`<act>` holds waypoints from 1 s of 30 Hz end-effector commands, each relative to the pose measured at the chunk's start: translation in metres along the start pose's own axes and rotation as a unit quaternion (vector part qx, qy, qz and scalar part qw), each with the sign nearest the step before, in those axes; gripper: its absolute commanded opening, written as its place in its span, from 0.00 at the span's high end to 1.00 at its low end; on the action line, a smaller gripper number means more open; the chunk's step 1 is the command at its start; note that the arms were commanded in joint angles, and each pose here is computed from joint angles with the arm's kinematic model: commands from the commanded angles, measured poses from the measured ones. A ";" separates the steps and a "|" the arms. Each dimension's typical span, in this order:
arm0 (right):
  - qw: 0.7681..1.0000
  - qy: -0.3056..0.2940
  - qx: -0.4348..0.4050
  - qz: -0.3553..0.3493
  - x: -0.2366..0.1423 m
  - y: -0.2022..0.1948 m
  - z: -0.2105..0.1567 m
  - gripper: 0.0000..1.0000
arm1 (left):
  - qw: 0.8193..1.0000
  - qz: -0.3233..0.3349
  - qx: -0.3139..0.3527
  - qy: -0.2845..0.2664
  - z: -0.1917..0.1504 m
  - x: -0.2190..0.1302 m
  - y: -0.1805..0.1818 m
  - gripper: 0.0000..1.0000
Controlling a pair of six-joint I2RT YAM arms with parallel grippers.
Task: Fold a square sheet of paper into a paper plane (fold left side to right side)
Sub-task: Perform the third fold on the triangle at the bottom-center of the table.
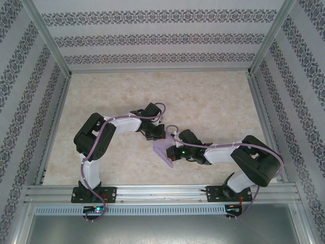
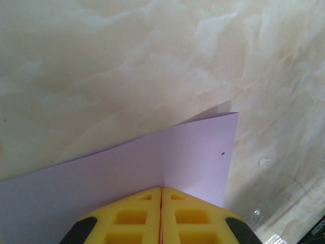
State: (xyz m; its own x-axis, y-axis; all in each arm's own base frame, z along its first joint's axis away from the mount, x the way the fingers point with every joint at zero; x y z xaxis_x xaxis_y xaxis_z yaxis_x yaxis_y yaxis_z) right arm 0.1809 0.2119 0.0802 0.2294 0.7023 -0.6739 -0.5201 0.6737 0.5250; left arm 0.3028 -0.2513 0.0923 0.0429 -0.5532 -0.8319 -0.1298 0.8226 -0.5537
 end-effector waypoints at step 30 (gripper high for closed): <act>0.998 0.051 0.024 -0.028 0.004 -0.017 -0.030 0.97 | 0.994 -0.017 0.017 -0.105 -0.014 -0.082 -0.012 0.85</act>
State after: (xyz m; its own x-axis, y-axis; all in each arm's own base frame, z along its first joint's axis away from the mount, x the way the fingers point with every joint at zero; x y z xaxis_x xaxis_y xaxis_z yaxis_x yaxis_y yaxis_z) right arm 0.1801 0.2115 0.0761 0.2314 0.7086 -0.6666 -0.5243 0.6680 0.5281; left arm 0.2967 -0.2311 0.1668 0.2291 -0.5567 -0.7985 -0.0707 0.8087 -0.5840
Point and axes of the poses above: each hand's point on the last joint's axis, 136 mm out from that joint toward the fingers, its own x axis out along the fingers, its own y axis along the line the jaws close on, z = x × y, the point moved 9 cm from there along -x, back along the fingers, and after that the axes turned 9 degrees about -x, right-handed, at the moved point
